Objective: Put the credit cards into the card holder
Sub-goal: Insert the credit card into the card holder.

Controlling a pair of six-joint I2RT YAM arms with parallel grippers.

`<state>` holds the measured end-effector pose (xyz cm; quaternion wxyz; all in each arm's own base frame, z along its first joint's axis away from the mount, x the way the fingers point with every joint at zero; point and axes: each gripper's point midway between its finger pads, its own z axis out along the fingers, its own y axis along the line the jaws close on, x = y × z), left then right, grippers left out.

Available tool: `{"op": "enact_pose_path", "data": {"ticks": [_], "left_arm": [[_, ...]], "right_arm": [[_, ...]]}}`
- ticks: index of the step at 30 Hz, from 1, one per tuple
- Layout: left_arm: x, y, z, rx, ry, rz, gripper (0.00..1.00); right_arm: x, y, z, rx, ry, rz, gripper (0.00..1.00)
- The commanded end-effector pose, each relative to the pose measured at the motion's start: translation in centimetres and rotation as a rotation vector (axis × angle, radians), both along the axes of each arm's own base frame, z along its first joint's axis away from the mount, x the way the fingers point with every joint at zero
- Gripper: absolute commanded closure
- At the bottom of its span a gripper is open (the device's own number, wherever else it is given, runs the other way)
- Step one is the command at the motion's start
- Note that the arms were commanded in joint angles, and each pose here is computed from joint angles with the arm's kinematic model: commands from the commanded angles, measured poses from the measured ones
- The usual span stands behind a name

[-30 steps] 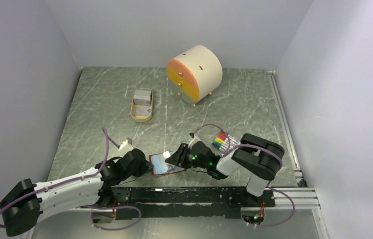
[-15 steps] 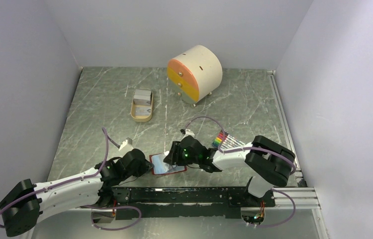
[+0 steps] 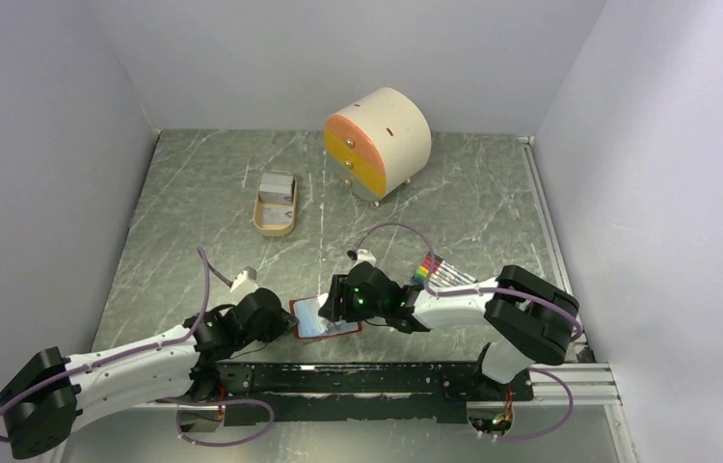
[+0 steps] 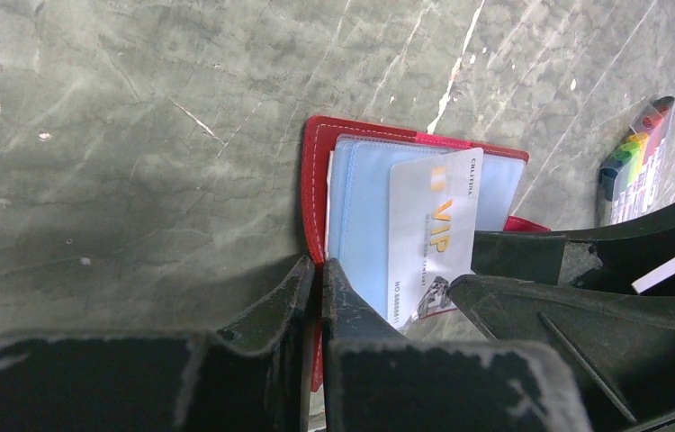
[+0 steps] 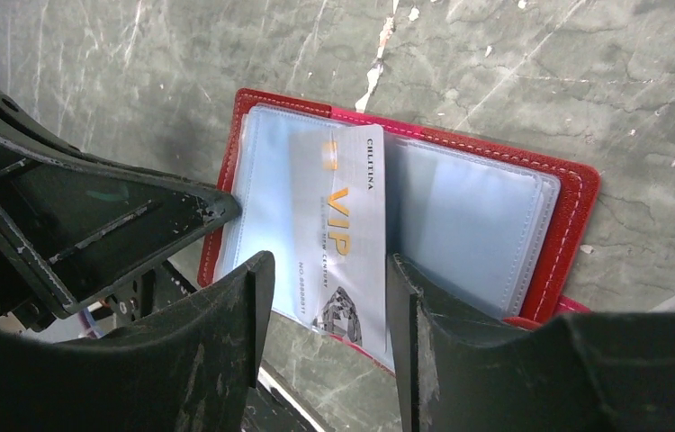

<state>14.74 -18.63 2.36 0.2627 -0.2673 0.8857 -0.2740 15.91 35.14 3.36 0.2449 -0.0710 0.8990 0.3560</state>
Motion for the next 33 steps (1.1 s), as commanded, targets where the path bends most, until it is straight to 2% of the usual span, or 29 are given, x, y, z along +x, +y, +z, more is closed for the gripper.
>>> {"op": "enact_pose_path", "data": {"ticks": [1,12,28,33], "left_arm": [[-0.3,-0.2,-0.2,-0.003,-0.005,-0.022,0.91],[-0.1,-0.4,0.1,-0.004,-0.013,-0.031,0.91],[-0.1,-0.4,0.3,-0.010,-0.025,-0.034,0.91],[-0.2,-0.3,0.2,-0.012,-0.022,-0.033,0.91]], "right_arm": [[-1.1,-0.6,-0.9,-0.053,0.020,0.030,0.48],[-1.9,0.4,-0.9,-0.044,0.036,0.066,0.52],[-2.1,1.9,-0.8,-0.086,-0.001,0.143,0.52],[-1.5,1.6,-0.6,-0.092,-0.022,0.125,0.49]]}}
